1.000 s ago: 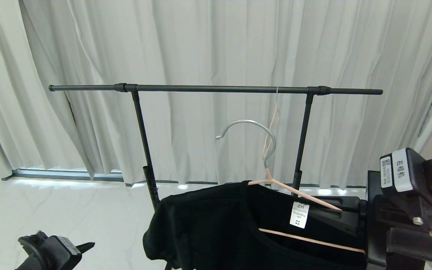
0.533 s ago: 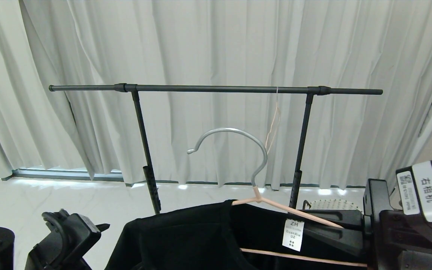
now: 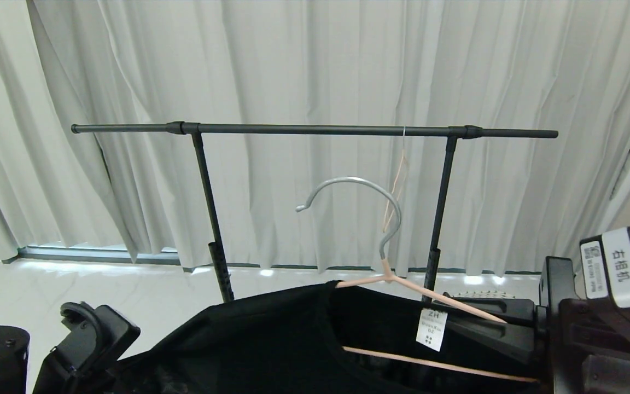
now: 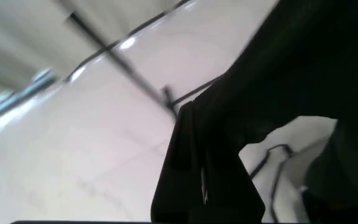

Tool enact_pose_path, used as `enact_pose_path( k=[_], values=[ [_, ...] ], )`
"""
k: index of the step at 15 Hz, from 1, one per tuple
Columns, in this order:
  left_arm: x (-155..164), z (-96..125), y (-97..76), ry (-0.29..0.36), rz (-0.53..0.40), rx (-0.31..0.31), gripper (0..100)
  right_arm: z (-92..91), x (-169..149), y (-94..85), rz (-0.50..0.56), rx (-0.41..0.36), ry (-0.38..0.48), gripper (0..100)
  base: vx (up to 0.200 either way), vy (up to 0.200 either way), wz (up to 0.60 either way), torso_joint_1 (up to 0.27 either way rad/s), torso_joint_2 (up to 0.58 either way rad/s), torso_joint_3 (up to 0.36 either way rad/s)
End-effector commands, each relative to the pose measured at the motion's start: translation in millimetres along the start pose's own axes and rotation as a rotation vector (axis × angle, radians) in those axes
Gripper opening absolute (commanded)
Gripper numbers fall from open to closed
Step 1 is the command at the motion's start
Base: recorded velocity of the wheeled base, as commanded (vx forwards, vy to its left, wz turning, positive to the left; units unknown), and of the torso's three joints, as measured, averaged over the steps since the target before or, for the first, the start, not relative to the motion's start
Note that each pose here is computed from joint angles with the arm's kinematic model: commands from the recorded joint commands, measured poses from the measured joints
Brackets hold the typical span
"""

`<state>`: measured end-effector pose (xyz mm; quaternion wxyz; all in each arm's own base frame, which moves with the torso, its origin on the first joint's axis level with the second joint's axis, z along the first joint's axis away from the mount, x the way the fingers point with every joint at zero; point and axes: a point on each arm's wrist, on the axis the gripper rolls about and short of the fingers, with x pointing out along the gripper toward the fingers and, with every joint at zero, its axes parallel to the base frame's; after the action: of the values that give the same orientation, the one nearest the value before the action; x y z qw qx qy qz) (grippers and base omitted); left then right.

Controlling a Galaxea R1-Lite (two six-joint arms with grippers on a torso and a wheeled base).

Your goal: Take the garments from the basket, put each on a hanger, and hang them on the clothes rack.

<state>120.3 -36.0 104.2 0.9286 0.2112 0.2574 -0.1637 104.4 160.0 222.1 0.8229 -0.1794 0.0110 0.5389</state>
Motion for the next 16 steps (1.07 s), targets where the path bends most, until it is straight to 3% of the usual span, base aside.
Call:
enact_pose_path(
  k=[1,3,6,7,11,13,16],
  values=[
    [2.1,-13.4,12.4,0.112,0.164,-0.058,0,-2.1,-1.3,-7.2,-0.039,0.009,0.008,0,0.000,0.000,0.00,0.000,0.00,0.000],
    [0.9,-13.6,10.9,0.108,0.165,-0.048,0,-2.3,-1.1,-8.4,-0.044,0.014,0.009,0,0.000,0.000,0.00,0.000,0.00,0.000],
    [-4.6,-10.0,-0.6,0.048,0.097,0.006,0,-2.5,-0.8,-8.5,-0.045,0.015,0.011,0,0.000,0.000,0.00,0.000,0.00,0.000],
    [-5.4,-10.2,-3.4,0.040,0.080,0.017,100,-2.4,-1.2,-8.7,-0.047,0.017,0.010,0,0.000,0.000,0.00,0.000,0.00,0.000],
    [-23.0,-7.5,-1.8,-0.073,0.111,-0.004,100,-15.9,-5.1,-18.6,-0.111,0.041,0.061,0,0.000,0.000,0.00,0.000,0.00,0.000],
    [-41.9,-15.9,-3.7,-0.177,0.120,-0.033,100,-31.2,-12.4,-22.0,-0.180,0.084,0.115,0,0.000,0.000,0.00,0.000,0.00,0.000],
    [-51.8,-9.9,-0.6,-0.256,0.147,-0.041,100,-46.1,-20.4,-31.1,-0.356,0.150,0.197,0,0.000,0.000,0.00,0.000,0.00,0.000]
  ],
)
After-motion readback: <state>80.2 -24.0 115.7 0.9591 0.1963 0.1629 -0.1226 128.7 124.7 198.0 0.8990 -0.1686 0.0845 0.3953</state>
